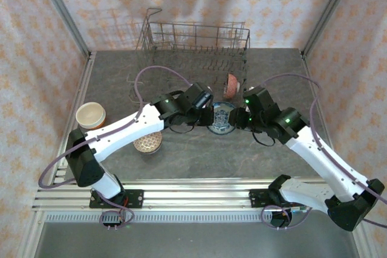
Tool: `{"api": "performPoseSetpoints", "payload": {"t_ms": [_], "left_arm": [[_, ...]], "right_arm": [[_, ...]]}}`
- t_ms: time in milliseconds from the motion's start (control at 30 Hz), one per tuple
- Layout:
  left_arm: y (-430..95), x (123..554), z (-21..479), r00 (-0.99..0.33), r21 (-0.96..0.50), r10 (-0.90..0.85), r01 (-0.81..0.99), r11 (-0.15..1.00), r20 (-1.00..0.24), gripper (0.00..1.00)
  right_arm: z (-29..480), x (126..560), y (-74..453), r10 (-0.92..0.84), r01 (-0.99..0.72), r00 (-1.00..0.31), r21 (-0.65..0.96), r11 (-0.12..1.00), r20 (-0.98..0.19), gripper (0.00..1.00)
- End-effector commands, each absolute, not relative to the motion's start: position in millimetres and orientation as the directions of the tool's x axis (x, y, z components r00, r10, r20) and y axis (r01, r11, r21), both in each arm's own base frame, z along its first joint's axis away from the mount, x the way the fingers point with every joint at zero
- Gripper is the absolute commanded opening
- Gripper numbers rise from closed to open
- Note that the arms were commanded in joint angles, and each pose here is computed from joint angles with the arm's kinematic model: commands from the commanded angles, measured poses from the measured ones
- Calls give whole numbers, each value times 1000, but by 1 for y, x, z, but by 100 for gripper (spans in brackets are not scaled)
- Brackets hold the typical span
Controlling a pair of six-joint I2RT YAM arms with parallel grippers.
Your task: Load the bowls into the dish rack
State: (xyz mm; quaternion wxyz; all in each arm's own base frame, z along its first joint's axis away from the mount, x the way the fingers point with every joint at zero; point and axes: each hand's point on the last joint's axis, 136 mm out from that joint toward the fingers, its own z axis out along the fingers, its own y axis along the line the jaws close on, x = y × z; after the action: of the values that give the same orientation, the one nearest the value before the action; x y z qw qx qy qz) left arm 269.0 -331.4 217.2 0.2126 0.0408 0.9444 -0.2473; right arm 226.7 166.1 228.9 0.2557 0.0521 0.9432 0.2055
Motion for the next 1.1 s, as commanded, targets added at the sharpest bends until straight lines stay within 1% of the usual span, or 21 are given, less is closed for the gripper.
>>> {"api": "performPoseSetpoints", "payload": {"t_ms": [0,67,200,300,333,400,467,600,633,767,967,1000,1067], "left_arm": [[-350,274,240,-889,-504,-40,220,835,-455,3],[-350,275,238,-890,-499,-39,217,839,-454,3],[-350,276,235,-891,-489,-39,212,846,-453,3],[-351,277,233,-893,-487,-40,207,848,-448,3],[-352,277,233,-893,-488,-38,208,848,-448,3],[-353,278,233,-893,-489,-39,208,847,-448,3],[-353,278,234,-893,-487,-39,207,849,-448,3],[-352,280,233,-892,-480,-41,203,853,-449,4],[-352,280,232,-893,-481,-41,202,853,-449,4],[-352,281,231,-892,-478,-44,198,855,-449,8],[-351,283,233,-888,-474,-47,199,858,-458,15],[-352,284,233,-886,-471,-46,201,859,-462,16],[-352,285,236,-883,-466,-41,207,860,-468,23]], "right_arm": [[230,231,161,220,19,-850,390,921,-478,33],[230,232,157,226,35,-846,372,927,-483,29],[232,234,150,233,61,-839,340,939,-493,24],[231,235,151,230,61,-843,338,939,-487,24],[230,235,152,229,63,-845,336,940,-483,21],[228,236,153,225,62,-850,334,940,-476,21],[227,237,154,222,63,-853,328,942,-472,18],[228,239,151,221,74,-851,308,949,-476,17],[229,239,151,220,74,-850,305,949,-479,15],[231,241,150,219,81,-849,292,953,-480,14],[226,243,142,230,123,-848,244,962,-478,9],[226,244,140,234,132,-846,238,962,-480,9],[224,245,139,237,138,-844,231,963,-481,9]]}}
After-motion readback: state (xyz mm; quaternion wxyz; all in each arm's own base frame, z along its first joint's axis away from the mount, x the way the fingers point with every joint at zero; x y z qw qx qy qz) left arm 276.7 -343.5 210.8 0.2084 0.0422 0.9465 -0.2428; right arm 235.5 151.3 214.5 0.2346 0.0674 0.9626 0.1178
